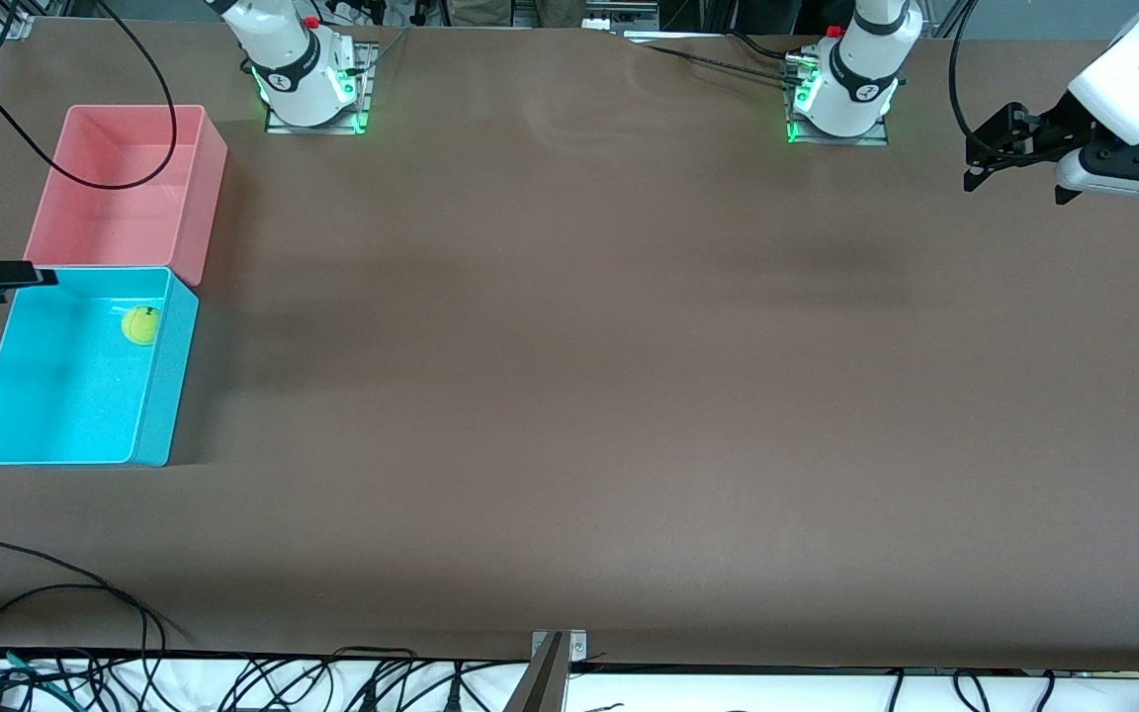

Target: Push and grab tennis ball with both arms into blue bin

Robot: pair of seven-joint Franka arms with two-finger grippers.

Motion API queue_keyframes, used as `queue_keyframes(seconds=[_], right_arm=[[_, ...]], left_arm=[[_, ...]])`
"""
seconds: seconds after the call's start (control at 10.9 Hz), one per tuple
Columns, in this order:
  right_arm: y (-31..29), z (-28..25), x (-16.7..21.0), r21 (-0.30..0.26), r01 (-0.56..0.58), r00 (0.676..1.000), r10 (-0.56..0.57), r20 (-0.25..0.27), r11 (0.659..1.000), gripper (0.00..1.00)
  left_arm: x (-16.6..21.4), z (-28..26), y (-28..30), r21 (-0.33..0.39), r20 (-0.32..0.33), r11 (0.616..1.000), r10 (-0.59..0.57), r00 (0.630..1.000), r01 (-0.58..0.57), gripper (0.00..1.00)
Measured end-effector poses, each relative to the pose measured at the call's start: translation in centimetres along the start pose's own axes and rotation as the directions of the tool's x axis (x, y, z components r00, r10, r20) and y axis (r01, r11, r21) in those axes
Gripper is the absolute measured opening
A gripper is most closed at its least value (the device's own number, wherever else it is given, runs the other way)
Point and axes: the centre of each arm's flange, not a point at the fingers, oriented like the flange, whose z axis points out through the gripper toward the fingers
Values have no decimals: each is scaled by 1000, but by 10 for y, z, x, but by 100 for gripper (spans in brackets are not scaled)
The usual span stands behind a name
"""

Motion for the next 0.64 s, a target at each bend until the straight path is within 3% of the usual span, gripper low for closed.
queue_keyframes(seconds=[0.18,0.37,0.64], right_arm=[[-32,-43,5,-77,-46,998,43,-38,996,100],[-55,-69,8,-100,-193,979,185,-83,976,100],[-85,-99,3,-99,-264,959,249,-136,959,100]], left_arm=[[0,0,0,0,0,1000,0,1000,0,100],[0,0,0,0,0,1000,1,1000,-1,100],[0,0,0,0,0,1000,-1,1000,1,100]])
